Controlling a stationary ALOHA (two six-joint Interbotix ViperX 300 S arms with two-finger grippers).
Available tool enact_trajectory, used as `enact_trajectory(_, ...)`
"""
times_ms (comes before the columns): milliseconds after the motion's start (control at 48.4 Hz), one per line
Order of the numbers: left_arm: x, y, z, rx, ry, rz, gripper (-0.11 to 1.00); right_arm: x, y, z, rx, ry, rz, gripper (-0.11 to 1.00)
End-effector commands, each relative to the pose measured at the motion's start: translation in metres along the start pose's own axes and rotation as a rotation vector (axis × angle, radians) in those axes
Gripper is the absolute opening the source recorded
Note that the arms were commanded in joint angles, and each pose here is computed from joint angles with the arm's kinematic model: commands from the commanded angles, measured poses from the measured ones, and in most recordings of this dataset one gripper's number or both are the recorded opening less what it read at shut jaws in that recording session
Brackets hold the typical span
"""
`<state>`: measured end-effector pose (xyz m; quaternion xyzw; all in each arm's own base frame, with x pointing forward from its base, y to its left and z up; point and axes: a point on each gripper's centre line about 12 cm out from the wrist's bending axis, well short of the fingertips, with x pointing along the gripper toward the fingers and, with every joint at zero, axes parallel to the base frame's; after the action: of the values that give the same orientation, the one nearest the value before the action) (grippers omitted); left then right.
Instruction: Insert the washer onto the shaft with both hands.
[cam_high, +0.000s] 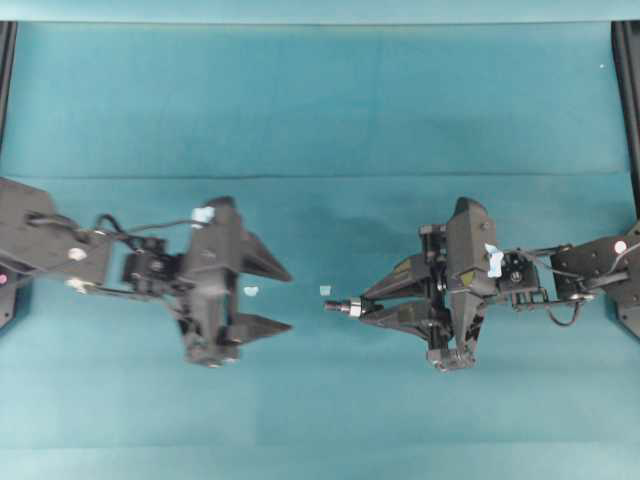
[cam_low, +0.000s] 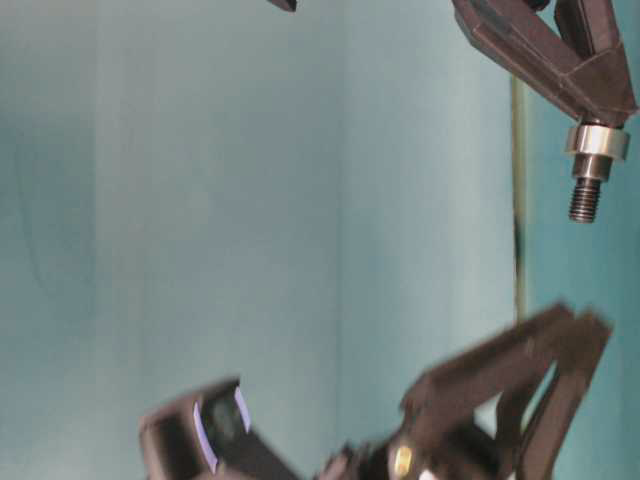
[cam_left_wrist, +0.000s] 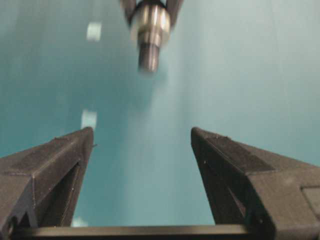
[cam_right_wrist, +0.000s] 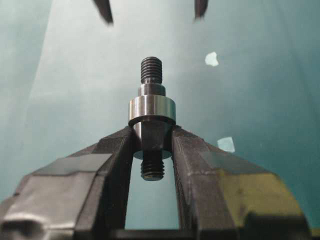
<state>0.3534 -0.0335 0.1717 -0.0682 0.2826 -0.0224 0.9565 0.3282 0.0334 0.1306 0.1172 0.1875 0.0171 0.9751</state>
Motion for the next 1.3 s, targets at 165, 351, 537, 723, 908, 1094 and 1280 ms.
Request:
enact_trajectory(165,-0.023,-0.001,0.000,0.002,-0.032,-0.007,0.86,0.001,0.002,0.006,0.002,-0.015,0.003,0.00)
enact_trajectory(351,-0.028,0.000,-0.001,0.004,-0.036,-0.008,0.86,0.001,0.002,0.007,0.002,-0.018,0.004,0.00)
enact_trajectory(537,-0.028,0.000,-0.001,0.004,-0.036,-0.008,0.86,0.001,0.002,0.007,0.002,-0.016,0.004,0.00)
enact_trajectory(723,-0.028,0.000,-0.002,0.004,-0.031,-0.007,0.86,0.001,0.002,0.007,0.002,-0.016,0.004,0.00)
enact_trajectory(908,-0.028,0.000,-0.004,0.004,-0.021,-0.005,0.86,0.001,0.002,0.006,0.002,-0.015,0.003,0.00)
enact_trajectory(1094,-0.028,0.000,-0.003,0.005,-0.024,-0.005,0.86,0.001,0.002,0.007,0.002,-0.018,0.004,0.00)
enact_trajectory(1280,-0.029,0.000,-0.002,0.004,-0.025,-0.006,0.86,0.001,0.002,0.006,0.002,-0.015,0.003,0.00)
